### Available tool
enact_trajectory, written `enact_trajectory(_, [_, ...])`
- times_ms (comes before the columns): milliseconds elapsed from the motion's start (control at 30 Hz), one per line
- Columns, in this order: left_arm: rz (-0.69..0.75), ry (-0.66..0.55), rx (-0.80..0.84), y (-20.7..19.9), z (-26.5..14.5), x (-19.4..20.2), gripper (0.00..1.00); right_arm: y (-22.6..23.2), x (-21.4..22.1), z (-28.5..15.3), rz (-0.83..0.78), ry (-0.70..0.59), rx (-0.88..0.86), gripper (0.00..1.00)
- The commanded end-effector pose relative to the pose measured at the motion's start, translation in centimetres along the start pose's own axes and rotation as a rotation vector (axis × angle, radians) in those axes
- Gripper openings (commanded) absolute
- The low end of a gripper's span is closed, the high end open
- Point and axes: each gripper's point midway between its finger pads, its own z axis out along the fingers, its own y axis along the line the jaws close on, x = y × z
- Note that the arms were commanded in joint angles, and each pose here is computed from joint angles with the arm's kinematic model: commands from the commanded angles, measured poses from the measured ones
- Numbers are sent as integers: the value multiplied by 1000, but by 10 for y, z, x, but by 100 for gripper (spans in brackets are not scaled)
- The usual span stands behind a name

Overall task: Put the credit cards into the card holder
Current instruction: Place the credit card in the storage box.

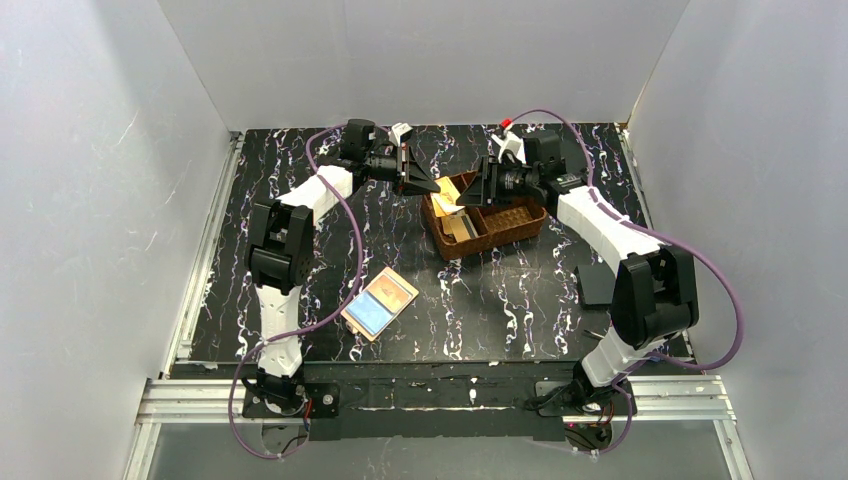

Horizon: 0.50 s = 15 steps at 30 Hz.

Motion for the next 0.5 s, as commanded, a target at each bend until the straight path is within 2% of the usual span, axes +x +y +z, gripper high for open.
enact_trajectory(0, [76, -2, 22, -28, -6, 1, 0, 30, -20, -12, -108, -47, -24, 51])
enact_trajectory(467, [85, 0, 25, -29, -6, 1, 0, 39, -18, -9, -160, -28, 3, 54])
